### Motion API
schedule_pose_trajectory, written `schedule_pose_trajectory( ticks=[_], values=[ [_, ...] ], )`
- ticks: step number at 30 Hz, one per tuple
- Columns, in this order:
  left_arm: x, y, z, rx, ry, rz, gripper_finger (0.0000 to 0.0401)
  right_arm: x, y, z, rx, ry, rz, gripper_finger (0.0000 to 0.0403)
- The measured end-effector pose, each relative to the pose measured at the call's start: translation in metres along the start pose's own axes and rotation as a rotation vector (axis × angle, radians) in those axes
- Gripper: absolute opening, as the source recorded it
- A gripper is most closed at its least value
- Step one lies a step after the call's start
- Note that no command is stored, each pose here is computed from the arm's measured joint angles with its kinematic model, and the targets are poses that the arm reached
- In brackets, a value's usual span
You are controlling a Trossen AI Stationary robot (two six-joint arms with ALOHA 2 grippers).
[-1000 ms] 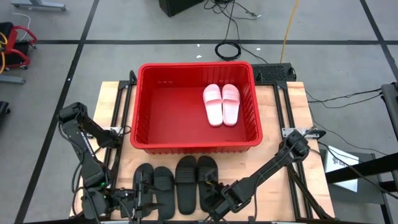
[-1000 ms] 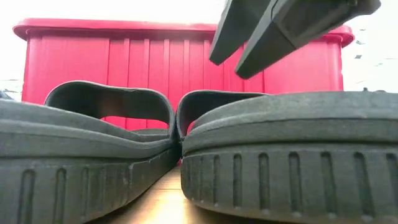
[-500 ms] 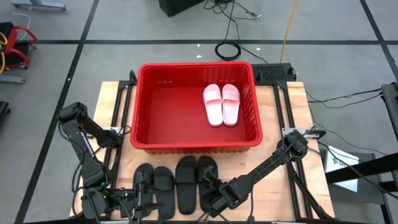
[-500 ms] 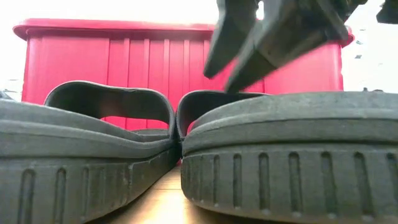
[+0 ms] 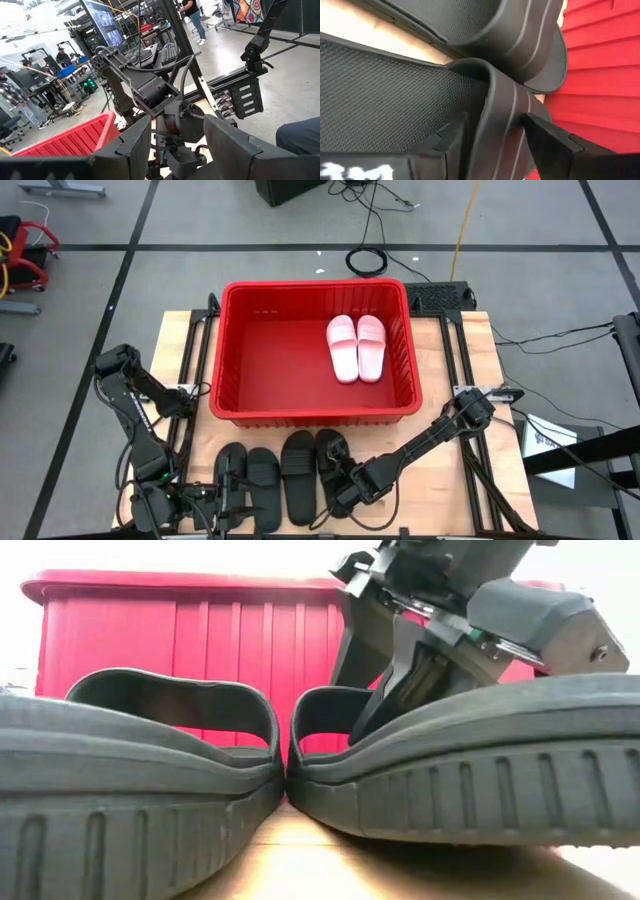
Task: Pick and place slides into bin
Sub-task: Put the black slipper into the red bin
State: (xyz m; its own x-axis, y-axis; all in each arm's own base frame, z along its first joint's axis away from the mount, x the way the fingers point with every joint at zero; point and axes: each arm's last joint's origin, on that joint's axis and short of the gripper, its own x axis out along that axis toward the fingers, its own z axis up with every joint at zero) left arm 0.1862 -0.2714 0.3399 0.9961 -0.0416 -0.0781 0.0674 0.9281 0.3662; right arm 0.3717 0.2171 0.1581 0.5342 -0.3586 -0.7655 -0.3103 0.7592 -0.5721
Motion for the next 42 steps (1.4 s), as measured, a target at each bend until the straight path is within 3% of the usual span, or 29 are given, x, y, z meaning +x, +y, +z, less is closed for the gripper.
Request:
schedule_pose_trajectory(
  ticks=[11, 33, 42],
  values=[
    [0.0, 0.0, 0.0, 0.0, 0.0, 0.0, 0.0189, 0.0014, -0.0022, -0.0031, 0.021, 0.018, -0.106, 0.0168],
    [0.0, 0.0, 0.0, 0.0, 0.0, 0.0, 0.0189, 0.0024, -0.0032, -0.0032, 0.023, 0.021, -0.081, 0.0011],
    [0.0, 0.0, 0.0, 0.0, 0.0, 0.0, 0.0189, 0.0024, -0.003, -0.0032, 0.023, 0.021, -0.076, 0.0013]
  ],
)
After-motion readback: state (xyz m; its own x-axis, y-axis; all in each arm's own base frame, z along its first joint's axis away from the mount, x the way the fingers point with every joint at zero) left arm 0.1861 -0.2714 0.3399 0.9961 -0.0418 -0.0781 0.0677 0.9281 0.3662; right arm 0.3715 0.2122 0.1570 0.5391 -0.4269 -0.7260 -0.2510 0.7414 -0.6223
